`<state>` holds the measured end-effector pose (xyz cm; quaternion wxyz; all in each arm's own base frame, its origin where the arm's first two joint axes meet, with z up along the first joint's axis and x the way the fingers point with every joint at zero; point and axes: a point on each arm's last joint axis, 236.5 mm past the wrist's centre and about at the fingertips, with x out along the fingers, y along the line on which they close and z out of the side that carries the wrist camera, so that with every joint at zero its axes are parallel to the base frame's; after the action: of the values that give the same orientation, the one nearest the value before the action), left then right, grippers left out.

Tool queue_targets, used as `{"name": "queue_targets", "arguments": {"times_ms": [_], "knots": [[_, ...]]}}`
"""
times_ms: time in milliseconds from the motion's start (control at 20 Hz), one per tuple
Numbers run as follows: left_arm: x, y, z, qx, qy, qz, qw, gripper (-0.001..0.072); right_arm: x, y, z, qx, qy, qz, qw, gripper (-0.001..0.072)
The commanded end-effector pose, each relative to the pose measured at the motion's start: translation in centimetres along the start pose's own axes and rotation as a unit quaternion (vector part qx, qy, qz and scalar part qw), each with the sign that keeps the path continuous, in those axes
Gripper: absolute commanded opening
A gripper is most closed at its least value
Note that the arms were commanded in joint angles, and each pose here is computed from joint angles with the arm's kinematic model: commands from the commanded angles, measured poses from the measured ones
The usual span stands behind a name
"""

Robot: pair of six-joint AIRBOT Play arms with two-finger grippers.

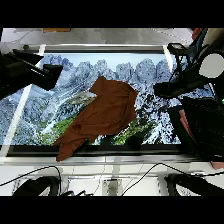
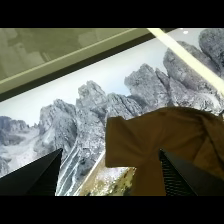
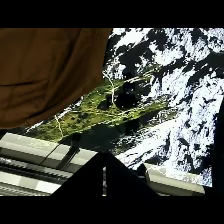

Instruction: Fold the clothes and pants, and hang the long-sleeved shirts on hangers.

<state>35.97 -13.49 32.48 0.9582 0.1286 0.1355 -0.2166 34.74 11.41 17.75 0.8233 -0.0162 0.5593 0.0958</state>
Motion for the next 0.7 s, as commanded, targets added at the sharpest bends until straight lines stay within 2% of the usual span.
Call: {"name": "queue_targets", "arguments": {"times_ms": [0,650], "knots": [[0.02,0.04,-0.02,0.0,0.0,0.001,1.0,0.0703,0.05,0.05,-0.03,0.0,0.001,0.0,1.0,0.0015],[0.04,-0.01,-0.11,0.0,0.001,0.0,1.0,0.0702,0.07,0.12,0.38,-0.001,-0.008,0.002,1.0,0.0015]]}}
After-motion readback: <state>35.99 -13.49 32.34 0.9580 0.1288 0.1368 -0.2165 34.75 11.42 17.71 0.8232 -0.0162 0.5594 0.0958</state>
